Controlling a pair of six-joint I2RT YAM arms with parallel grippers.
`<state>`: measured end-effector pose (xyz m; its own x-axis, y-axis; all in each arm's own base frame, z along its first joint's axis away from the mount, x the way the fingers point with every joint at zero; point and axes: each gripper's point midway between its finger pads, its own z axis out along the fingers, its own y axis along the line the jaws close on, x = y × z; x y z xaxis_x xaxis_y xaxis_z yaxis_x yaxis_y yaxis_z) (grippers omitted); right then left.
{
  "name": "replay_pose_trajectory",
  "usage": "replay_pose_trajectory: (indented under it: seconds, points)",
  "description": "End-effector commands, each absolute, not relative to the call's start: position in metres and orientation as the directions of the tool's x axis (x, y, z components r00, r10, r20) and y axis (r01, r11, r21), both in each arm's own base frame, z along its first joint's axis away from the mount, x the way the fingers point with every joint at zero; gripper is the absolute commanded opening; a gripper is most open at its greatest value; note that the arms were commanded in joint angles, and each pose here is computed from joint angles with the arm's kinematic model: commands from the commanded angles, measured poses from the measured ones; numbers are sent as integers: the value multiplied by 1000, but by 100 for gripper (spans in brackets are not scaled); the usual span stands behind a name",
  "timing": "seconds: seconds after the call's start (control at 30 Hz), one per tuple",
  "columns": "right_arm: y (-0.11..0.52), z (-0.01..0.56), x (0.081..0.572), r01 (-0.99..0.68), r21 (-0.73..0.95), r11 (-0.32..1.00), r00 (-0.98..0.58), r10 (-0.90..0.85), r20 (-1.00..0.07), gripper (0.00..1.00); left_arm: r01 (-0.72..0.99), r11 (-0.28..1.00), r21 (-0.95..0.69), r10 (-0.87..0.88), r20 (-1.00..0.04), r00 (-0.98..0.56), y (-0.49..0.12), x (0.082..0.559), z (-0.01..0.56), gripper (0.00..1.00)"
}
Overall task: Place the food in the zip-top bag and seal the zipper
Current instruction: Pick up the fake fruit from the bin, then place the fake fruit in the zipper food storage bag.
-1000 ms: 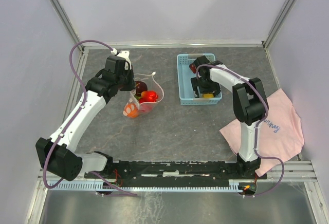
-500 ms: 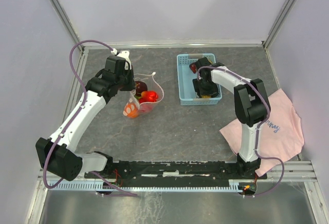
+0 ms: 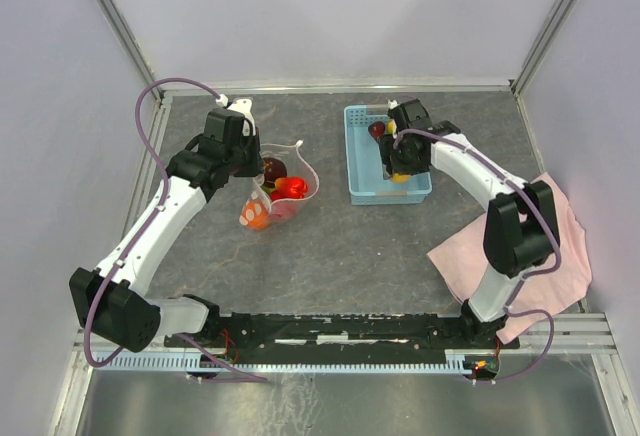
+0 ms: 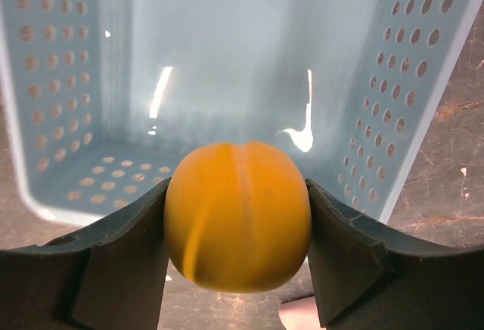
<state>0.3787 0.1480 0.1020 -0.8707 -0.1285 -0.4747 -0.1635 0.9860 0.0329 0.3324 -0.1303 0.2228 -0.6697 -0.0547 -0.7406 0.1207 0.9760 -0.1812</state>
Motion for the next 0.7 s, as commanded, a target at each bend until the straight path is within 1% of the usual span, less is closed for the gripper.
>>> replay_pose_trajectory:
  seconds: [0.0,0.17,0.37,0.53,0.67]
  points:
    - [174,151,376,-226,102,969,-781,-117,-613,63,145,974,-176,-40,-760,-649,-131,337,229,3]
    - [208,186,358,-324,142,935,-704,-138,-696,63,151,972,-179,-38,-756,-653,-132,336,228,3]
    - [266,225,334,-471,210,857,-595,-132,-793,62,159,970,-185,-39,-761,-648,-133,336,230,3]
    - [307,246,315,-564,259,784,-539,-112,-835,62,174,965,-194,-37,-763,-645,-136,334,232,3]
    - [325,258,307,-600,276,751,-511,-94,-854,62,179,964,-196,-36,-766,-642,-137,334,233,3]
